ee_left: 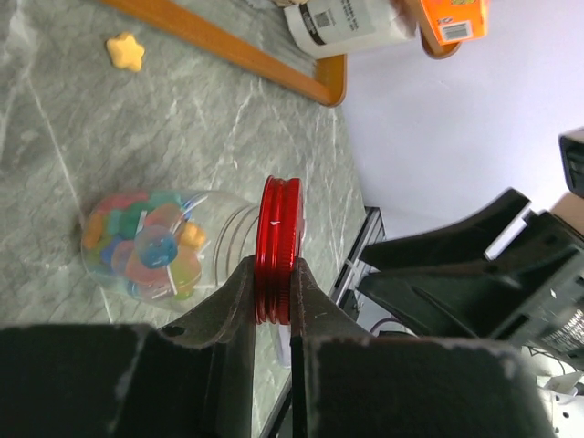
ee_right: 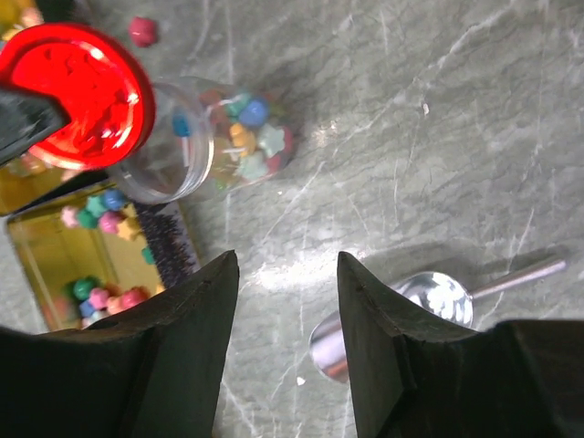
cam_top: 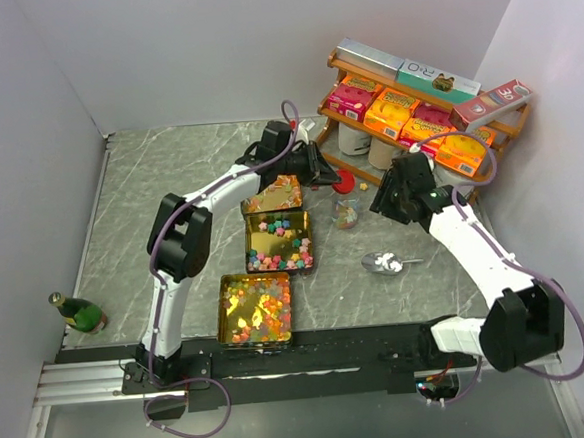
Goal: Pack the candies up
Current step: Close the bottle lid on the packing bottle.
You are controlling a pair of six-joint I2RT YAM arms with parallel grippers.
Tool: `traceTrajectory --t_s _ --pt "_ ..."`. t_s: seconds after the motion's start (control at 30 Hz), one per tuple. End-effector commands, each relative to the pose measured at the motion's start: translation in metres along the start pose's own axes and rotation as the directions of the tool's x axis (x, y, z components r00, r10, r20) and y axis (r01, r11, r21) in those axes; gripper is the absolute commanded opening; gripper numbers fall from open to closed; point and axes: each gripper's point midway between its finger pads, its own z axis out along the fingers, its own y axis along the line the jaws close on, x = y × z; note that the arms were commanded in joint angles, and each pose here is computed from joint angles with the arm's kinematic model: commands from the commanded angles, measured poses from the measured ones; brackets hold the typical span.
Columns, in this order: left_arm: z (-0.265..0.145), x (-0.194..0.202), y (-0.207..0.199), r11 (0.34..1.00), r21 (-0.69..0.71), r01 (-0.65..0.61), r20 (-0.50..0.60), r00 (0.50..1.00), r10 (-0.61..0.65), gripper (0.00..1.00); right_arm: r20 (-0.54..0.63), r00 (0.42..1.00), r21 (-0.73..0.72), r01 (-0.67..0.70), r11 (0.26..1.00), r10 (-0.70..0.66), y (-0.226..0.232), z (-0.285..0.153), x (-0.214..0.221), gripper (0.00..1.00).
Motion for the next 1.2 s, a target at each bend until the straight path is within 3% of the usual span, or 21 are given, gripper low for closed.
traceTrajectory --t_s 0.0,0.43,0.6,0.9,1.17 --pt "-0.004 0.002 -0.006 1.000 0.013 0.007 0.000 1.000 -0.007 0.01 0.092 0.995 -0.023 -0.023 0.999 0.025 0.013 0.004 -0.031 0.54" --pt "-0.003 0.025 0.016 0.998 -0.058 0.010 -0.074 0.997 -0.015 0.13 0.051 0.999 -0.097 -0.009 0.995 0.014 0.052 0.039 -0.053 0.54" --pt "-0.001 0.027 0.021 0.996 -0.088 -0.001 -0.091 0.996 -0.007 0.21 0.039 0.999 -0.138 0.014 0.990 -0.008 0.061 0.048 -0.052 0.59" --pt "-0.002 0.028 0.024 0.992 -0.125 -0.018 -0.096 0.995 0.006 0.33 0.013 1.000 -0.138 0.017 0.990 -0.015 0.064 0.059 -0.051 0.59" --pt "-0.003 0.028 0.017 0.990 -0.135 -0.047 -0.097 0.995 0.034 0.38 0.007 1.000 -0.146 0.017 0.989 -0.016 0.065 0.059 -0.048 0.59"
